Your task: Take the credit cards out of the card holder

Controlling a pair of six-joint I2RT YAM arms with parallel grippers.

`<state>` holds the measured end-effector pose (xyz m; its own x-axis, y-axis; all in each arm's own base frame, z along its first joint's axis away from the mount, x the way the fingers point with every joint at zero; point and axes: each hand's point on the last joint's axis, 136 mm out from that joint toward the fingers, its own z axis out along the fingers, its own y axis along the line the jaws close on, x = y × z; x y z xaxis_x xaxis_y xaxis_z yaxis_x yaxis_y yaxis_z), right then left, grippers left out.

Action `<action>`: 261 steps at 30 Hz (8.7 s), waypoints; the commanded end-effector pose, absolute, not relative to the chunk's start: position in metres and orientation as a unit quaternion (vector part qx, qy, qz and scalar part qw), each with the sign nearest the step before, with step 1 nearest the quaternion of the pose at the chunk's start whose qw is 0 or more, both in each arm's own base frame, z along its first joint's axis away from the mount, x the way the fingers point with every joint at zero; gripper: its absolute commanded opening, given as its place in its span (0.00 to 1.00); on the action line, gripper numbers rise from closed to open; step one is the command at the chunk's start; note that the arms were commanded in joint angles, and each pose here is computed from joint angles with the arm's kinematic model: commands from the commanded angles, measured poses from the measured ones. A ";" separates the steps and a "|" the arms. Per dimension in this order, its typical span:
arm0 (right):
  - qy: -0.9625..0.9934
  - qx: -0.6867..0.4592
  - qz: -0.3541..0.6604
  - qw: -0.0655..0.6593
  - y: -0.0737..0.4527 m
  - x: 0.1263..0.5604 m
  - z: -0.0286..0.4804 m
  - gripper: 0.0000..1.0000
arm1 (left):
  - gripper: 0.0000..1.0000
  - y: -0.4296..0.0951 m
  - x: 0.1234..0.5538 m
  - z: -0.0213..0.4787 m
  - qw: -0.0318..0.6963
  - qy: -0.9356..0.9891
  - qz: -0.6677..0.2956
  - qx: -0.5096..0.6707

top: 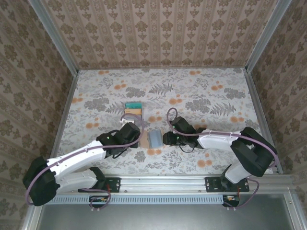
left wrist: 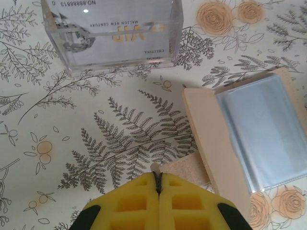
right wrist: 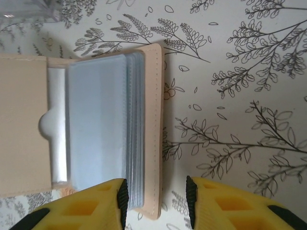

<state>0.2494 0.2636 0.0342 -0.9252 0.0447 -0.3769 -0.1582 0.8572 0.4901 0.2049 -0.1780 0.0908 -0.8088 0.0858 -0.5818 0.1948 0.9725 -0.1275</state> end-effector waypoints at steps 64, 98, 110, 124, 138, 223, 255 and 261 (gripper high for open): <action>0.943 -0.018 0.277 0.182 0.251 0.201 0.042 0.39 | 0.20 -0.164 0.193 0.049 0.276 0.957 -0.071 0.061; 0.936 -0.019 0.317 0.149 0.276 0.200 0.032 0.35 | 0.16 -0.183 0.176 0.024 0.241 0.965 0.005 0.107; 0.948 -0.013 0.263 0.178 0.246 0.200 0.039 0.39 | 0.11 -0.178 0.174 0.011 0.226 0.969 0.023 0.098; 0.937 -0.019 0.321 0.134 0.279 0.198 0.024 0.32 | 0.09 -0.186 0.172 0.006 0.220 0.971 0.005 0.098; 0.915 -0.035 0.370 0.154 0.293 0.200 0.058 0.00 | 0.09 -0.193 0.172 0.005 0.221 0.970 -0.011 0.100; 0.946 -0.106 0.180 0.248 0.251 0.207 0.083 0.28 | 0.35 -0.243 0.160 0.098 0.281 0.932 -0.206 0.103; 0.963 -0.119 0.152 0.187 0.265 0.195 0.024 0.21 | 0.36 -0.221 0.157 0.029 0.217 0.954 -0.199 0.051; 0.963 -0.118 0.154 0.188 0.266 0.196 0.025 0.21 | 0.36 -0.221 0.157 0.025 0.212 0.956 -0.196 0.050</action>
